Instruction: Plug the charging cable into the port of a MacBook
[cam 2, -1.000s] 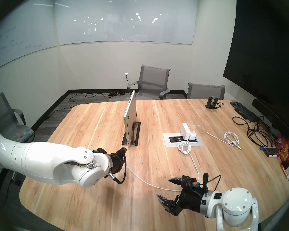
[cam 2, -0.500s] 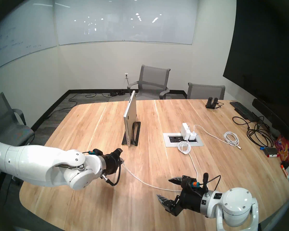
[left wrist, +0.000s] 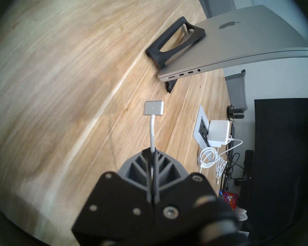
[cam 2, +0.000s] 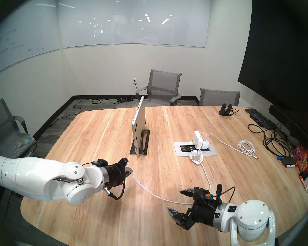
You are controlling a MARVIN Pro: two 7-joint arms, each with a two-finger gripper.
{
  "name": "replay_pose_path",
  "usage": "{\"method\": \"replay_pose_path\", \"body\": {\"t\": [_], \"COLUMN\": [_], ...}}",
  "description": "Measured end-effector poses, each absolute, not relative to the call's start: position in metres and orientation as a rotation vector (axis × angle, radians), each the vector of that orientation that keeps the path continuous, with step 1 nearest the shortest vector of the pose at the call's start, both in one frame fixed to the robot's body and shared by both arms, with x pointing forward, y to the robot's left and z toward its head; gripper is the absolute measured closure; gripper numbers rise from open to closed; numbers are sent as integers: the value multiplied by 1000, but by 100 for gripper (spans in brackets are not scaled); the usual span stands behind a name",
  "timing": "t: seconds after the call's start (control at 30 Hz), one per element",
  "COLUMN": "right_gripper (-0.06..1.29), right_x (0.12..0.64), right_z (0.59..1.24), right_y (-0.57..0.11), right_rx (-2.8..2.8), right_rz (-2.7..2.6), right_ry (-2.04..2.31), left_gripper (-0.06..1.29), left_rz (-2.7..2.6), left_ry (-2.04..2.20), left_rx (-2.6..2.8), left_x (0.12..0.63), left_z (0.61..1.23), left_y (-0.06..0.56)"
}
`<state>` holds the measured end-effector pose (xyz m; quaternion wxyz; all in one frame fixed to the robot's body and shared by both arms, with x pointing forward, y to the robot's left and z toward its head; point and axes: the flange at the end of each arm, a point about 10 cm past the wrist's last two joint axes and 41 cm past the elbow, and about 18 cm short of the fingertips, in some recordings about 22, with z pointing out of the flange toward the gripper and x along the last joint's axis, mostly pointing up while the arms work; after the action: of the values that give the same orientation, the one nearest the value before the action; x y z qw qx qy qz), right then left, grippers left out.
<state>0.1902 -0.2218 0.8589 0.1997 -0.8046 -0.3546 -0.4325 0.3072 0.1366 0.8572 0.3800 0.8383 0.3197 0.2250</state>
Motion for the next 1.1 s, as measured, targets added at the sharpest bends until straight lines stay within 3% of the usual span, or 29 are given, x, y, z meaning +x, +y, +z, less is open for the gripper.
{"method": "replay_pose_path", "body": {"t": [1.1], "right_gripper": [4], "right_x": [190], "right_z": [859], "right_y": [-222], "right_rx": [-2249], "right_rz": [-1209], "right_ry": [-991], "left_gripper": [125], "left_rz": [583], "left_ry": [596], "left_rx": [2041], "left_x": [290], "left_z": [831], "left_y": [171]}}
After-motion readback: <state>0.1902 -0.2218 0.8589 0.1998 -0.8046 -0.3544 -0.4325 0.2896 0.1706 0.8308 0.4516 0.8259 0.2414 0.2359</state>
